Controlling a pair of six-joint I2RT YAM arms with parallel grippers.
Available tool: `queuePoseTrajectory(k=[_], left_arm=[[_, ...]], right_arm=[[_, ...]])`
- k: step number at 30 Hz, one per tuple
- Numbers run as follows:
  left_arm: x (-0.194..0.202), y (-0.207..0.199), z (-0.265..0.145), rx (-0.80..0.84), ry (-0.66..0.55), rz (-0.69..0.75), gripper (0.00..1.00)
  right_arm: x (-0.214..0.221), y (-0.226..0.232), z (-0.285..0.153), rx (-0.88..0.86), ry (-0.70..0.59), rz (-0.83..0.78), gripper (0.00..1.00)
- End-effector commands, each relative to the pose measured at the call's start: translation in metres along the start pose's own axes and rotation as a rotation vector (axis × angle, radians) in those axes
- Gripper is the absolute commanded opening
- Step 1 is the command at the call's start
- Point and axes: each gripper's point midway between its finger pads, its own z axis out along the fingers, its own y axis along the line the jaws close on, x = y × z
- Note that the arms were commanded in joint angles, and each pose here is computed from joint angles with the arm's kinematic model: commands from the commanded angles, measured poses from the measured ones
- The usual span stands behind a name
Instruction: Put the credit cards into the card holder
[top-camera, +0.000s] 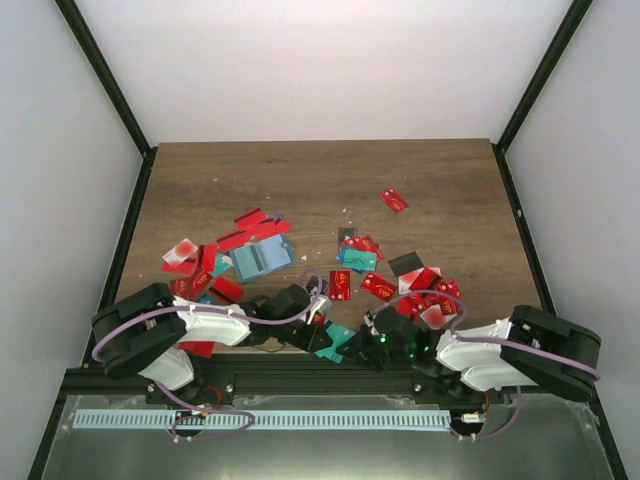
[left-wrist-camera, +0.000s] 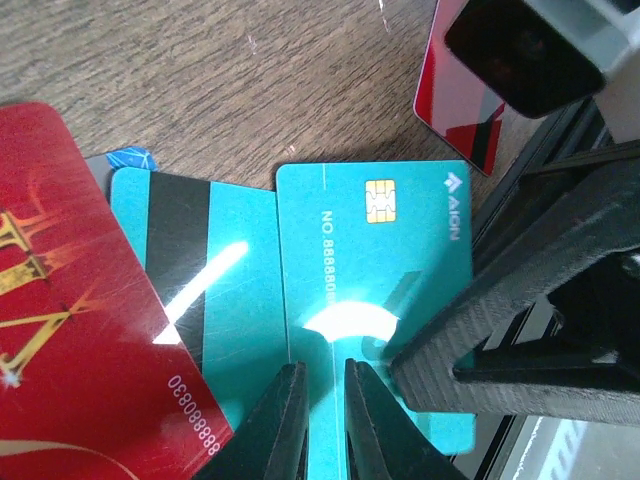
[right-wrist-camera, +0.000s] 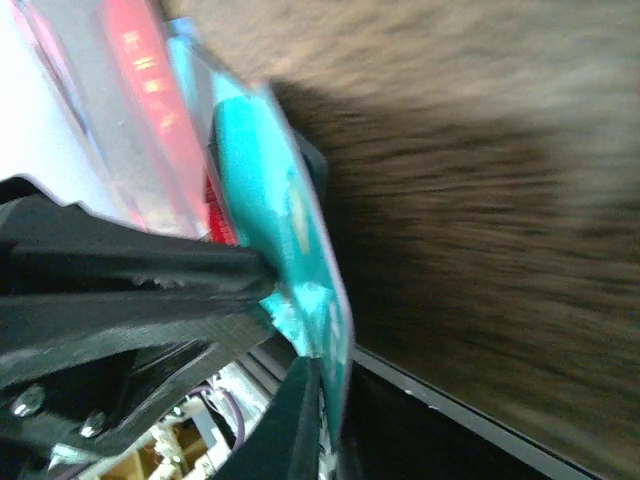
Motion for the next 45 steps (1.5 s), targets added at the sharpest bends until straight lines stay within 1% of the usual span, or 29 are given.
queuePoseTrajectory(k=[1,5,7,9,12,15,17,19,22,25,27,31,35,38,42,45], left_arm=[[0.02,0.019,0.0,-0.065,0.056,-0.044,0.14],[-0.001,0.013,-0.013,-0.098,-0.015,-0.033,0.14],[-0.013,0.01,-0.022,-0.122,-0.054,-0.026,0.14],[-0.029,0.009,-0.033,-0.137,-0.097,-0.021,0.15],[-0.054,0.008,-0.058,-0.15,-0.175,-0.021,0.2],[-0.078,0.005,-0.087,-0.13,-0.266,-0.01,0.27],[-0.091,0.007,-0.103,-0.11,-0.309,-0.006,0.29],[-0.101,0.007,-0.115,-0.079,-0.337,0.004,0.3],[-0.114,0.001,-0.133,-0.004,-0.379,0.041,0.31],[-0.122,-0.007,-0.149,0.089,-0.415,0.073,0.35],[-0.123,-0.016,-0.158,0.196,-0.428,0.075,0.37],[-0.121,-0.032,-0.167,0.293,-0.449,0.112,0.4],[-0.116,-0.05,-0.177,0.385,-0.458,0.154,0.42],[-0.114,-0.056,-0.18,0.409,-0.462,0.165,0.42],[-0.109,-0.063,-0.182,0.462,-0.457,0.18,0.42],[-0.108,-0.068,-0.183,0.491,-0.454,0.182,0.4]], right_arm=[[-0.013,-0.01,-0.005,0.036,-0.077,0.009,0.01],[-0.017,-0.011,-0.015,0.09,-0.097,-0.02,0.01],[-0.024,-0.009,-0.025,0.113,-0.118,-0.062,0.01],[-0.035,0.001,-0.037,0.1,-0.152,-0.107,0.01],[-0.052,0.025,-0.055,0.033,-0.195,-0.21,0.01],[-0.067,0.052,-0.067,-0.015,-0.201,-0.321,0.01],[-0.072,0.066,-0.069,-0.019,-0.187,-0.393,0.01],[-0.075,0.083,-0.067,-0.046,-0.162,-0.467,0.01],[-0.072,0.121,-0.066,-0.155,-0.093,-0.62,0.01],[-0.067,0.147,-0.063,-0.219,-0.03,-0.784,0.01],[-0.065,0.158,-0.061,-0.249,0.004,-0.841,0.01],[-0.045,0.18,-0.067,-0.395,0.082,-0.936,0.01],[-0.03,0.193,-0.078,-0.487,0.129,-0.999,0.01],[-0.02,0.199,-0.087,-0.537,0.147,-1.041,0.01],[-0.012,0.203,-0.094,-0.572,0.158,-1.076,0.01],[-0.007,0.203,-0.097,-0.591,0.176,-1.087,0.01]])
